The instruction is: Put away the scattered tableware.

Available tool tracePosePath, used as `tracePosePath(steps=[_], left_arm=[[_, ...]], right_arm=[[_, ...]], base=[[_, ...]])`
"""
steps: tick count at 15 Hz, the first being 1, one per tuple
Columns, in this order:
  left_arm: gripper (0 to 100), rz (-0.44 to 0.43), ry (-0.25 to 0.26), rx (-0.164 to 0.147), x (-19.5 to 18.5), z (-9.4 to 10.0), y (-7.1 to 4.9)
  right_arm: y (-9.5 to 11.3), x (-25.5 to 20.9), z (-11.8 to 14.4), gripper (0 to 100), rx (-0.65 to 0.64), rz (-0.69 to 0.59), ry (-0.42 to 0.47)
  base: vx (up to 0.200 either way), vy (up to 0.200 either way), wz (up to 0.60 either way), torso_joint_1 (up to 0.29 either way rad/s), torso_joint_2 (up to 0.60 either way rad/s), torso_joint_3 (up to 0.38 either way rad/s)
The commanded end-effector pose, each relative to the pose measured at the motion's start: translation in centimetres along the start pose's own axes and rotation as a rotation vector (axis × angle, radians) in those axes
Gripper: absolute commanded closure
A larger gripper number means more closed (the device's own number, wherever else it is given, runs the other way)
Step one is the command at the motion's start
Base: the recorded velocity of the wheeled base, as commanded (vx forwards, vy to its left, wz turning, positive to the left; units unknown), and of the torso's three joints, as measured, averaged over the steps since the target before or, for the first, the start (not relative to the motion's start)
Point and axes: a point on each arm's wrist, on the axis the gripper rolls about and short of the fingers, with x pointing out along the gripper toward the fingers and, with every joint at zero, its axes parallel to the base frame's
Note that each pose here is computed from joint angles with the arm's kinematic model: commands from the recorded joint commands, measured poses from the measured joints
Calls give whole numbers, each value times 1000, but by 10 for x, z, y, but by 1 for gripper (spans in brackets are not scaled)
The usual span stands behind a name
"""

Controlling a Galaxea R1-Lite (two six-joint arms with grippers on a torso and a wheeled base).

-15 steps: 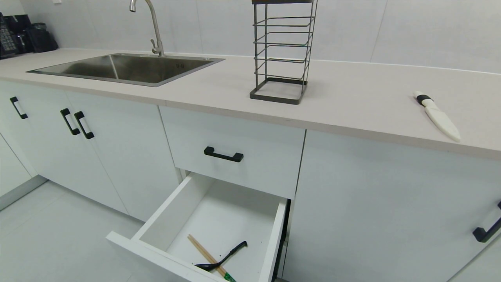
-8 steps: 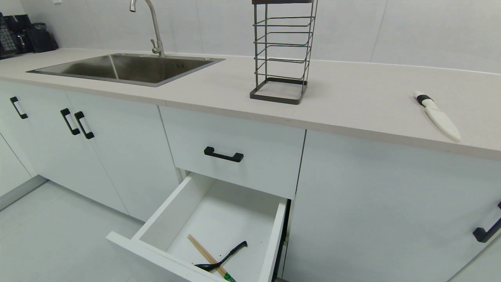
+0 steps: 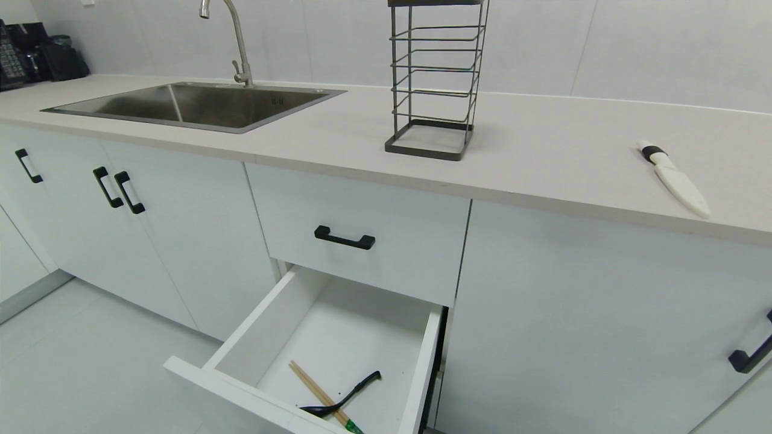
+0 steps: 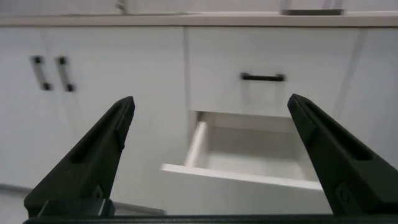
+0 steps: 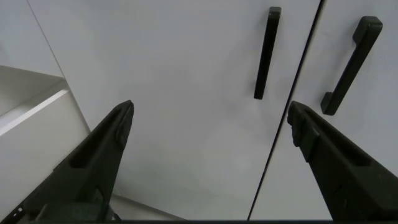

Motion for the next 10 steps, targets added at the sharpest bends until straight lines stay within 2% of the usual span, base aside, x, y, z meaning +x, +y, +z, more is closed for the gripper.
tracePosePath(steps=[1,4,5,6,7,9,10], left_arm=[[0,-44,59,-32,-1,15,-2],[0,-103,202,-73,17,24,4],[0,-108,247,-71,25,23,6],[0,-125,285,-50,32,24,7],[0,-128,316,-44,39,25,8],[0,-144,378,-55,50,24,10],[0,-167,429,-66,56,21,11]], right_arm=[[0,0,0,0,0,0,2],[0,0,0,0,0,0,2],[0,0,0,0,0,1,2],[0,0,0,0,2,0,2],[0,0,0,0,2,0,2],[0,0,0,0,0,0,2],[0,0,0,0,0,0,2]], base=[[0,0,0,0,0,0],[0,0,0,0,0,0],[0,0,0,0,0,0],[0,0,0,0,0,0],[0,0,0,0,0,0],[0,0,0,0,0,0],[0,0,0,0,0,0]])
